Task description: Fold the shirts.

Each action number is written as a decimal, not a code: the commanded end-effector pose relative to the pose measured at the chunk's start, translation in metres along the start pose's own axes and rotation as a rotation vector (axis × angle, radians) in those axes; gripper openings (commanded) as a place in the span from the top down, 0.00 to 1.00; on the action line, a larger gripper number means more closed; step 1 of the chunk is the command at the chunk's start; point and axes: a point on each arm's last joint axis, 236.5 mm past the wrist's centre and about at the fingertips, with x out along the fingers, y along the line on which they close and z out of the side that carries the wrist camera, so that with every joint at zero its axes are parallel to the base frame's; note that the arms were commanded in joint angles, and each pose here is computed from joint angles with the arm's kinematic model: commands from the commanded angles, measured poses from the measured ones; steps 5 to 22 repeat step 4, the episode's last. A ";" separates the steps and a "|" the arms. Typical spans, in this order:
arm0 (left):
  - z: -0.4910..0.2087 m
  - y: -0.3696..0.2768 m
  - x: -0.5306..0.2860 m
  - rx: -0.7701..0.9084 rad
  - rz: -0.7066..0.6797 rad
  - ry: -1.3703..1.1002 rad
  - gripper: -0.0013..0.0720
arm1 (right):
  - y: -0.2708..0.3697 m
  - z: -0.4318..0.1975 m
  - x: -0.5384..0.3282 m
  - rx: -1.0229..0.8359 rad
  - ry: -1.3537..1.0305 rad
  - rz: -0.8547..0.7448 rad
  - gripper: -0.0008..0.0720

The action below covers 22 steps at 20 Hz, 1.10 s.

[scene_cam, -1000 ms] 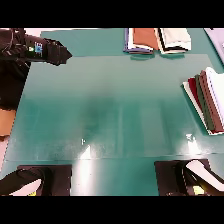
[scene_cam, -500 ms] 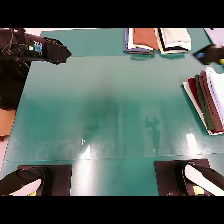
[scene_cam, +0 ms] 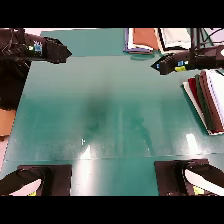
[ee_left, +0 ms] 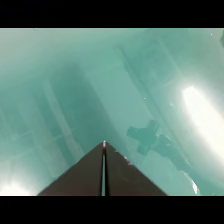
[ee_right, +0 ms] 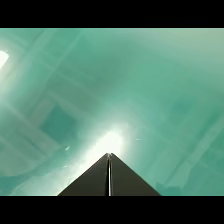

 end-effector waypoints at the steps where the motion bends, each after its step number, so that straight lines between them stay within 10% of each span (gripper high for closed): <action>1: 0.000 0.000 0.000 0.000 0.000 -0.001 0.95 | 0.010 -0.004 0.005 -0.015 0.019 0.022 0.97; 22: 0.000 0.000 0.000 0.000 0.000 -0.001 0.95 | 0.010 -0.004 0.005 -0.015 0.020 0.022 0.97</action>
